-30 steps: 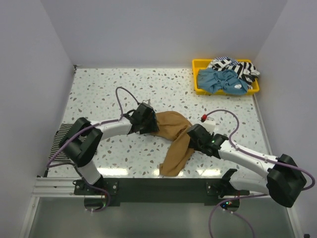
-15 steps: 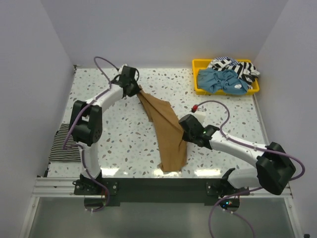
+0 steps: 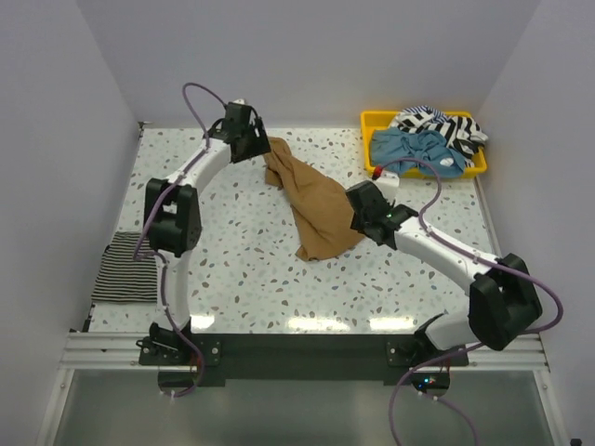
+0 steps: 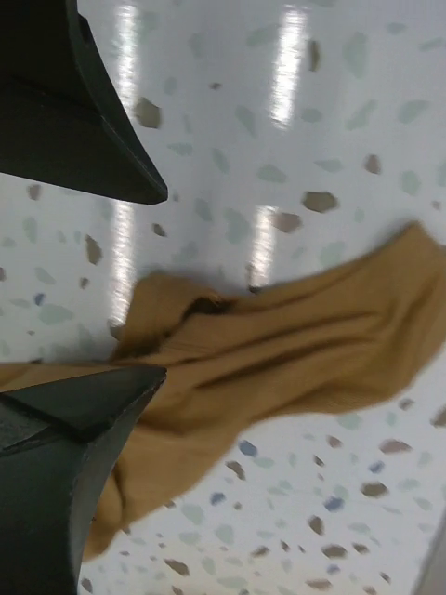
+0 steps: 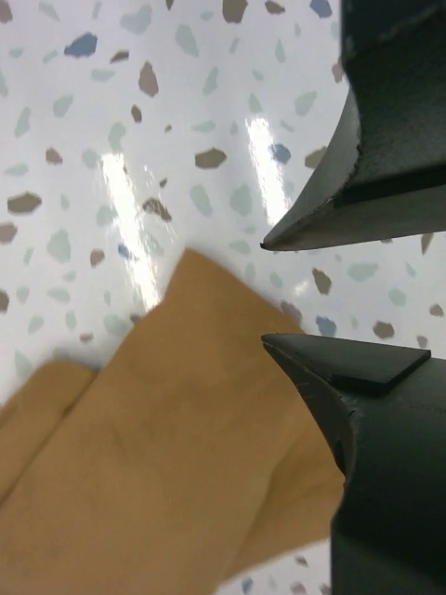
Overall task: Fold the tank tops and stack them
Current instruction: Flatten the tank top out
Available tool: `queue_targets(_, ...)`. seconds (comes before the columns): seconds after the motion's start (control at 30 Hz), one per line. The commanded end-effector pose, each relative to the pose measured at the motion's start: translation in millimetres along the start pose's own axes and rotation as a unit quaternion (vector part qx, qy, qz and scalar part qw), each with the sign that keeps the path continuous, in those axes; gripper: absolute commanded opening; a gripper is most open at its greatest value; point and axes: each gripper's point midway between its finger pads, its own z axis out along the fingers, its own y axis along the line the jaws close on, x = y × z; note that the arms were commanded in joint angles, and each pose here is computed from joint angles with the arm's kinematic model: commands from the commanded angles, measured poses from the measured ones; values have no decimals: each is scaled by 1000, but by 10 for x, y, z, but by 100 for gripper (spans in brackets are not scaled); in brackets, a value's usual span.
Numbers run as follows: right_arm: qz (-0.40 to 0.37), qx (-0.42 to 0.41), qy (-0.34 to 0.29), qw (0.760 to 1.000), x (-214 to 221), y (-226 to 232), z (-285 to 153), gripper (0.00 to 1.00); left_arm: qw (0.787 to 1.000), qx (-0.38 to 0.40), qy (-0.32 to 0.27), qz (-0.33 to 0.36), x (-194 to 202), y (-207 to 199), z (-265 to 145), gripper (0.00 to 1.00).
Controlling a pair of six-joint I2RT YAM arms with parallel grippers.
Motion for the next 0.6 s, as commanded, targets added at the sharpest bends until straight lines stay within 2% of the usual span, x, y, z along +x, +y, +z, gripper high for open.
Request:
queue_targets(0.0,-8,23,8,1000,-40,-201,89,45,999,21,-34,-6,-163,-41,-651,75)
queue_targets(0.07,-4,-1,16,1000,15,-139,72,45,1000,15,-11,-21,215,112,-924,72)
queue_targets(0.1,-2,-9,20,1000,83,-129,91,45,999,26,-12,-38,357,42,-1017,61)
queue_targets(0.13,-2,-11,27,1000,138,-126,113,45,999,3,24,-41,844,260,-1015,58)
queue_targets(0.17,-1,-14,35,999,192,-119,132,45,998,23,4,-52,848,179,-1219,56)
queue_targets(0.2,-1,-14,38,999,248,-121,178,45,998,22,43,-51,1333,225,-1241,53)
queue_targets(0.27,-3,-19,52,998,352,-78,263,44,995,58,54,-52,1563,63,-1375,48)
queue_targets(0.3,-5,-21,58,998,394,-64,291,43,993,73,81,-35,1840,-29,-1411,46)
queue_targets(0.43,-4,-21,60,998,424,-14,380,43,983,106,152,5,2445,-255,-1378,44)
queue_targets(0.57,-5,-15,51,999,355,-16,397,43,974,147,169,32,2667,-453,-1372,51)
